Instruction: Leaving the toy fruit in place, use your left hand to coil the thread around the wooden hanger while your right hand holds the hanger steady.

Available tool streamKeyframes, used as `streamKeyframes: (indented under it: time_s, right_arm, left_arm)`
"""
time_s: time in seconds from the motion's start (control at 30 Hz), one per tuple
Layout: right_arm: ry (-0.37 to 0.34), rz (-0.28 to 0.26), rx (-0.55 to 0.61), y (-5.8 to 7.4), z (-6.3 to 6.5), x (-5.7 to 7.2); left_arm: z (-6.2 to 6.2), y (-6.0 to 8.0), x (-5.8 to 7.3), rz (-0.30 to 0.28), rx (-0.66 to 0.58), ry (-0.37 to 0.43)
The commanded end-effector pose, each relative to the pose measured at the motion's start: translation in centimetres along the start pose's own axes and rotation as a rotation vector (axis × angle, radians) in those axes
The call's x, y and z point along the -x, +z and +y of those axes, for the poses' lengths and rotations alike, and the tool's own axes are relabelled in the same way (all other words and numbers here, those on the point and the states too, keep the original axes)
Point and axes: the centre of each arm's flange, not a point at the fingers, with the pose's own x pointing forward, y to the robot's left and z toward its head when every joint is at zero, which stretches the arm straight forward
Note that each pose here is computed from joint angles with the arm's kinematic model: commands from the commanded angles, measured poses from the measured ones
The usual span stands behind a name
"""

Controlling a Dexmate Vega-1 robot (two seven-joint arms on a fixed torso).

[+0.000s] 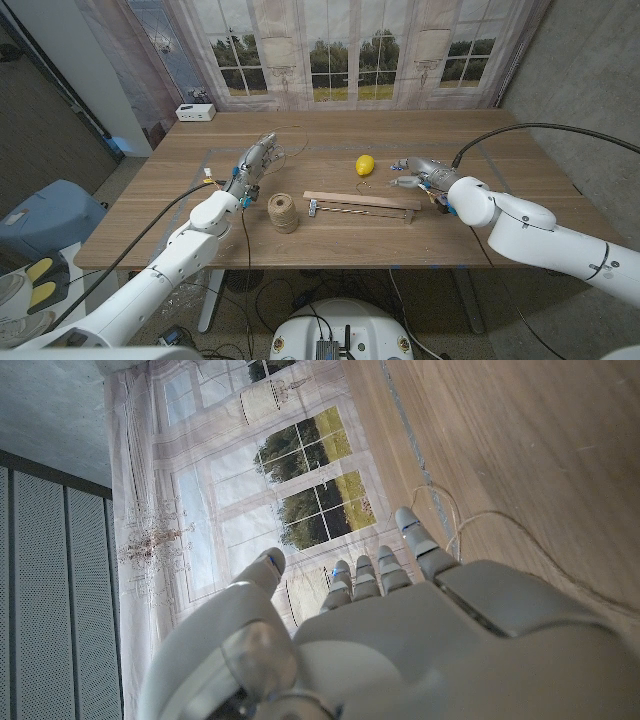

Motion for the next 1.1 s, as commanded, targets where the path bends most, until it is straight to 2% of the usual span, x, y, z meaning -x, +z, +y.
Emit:
streamKeyframes:
  time_s: [0.03, 0.53, 1.1]
  right_arm:
    - [0.032, 0.047, 0.114, 1.3, 0.8, 0.2]
    - [0.038, 0.094, 0.209, 1.4, 2.6, 0.0]
    - [0.065, 0.135, 0.284, 0.7, 4.3, -1.2]
  left_arm:
    - [0.2, -0.2, 0.4, 0.003, 0.004, 0.001]
    - [0.2, 0.0, 0.6, 0.002, 0.001, -0.007]
    - [0.1, 0.1, 0.7, 0.012, -0.003, -0.005]
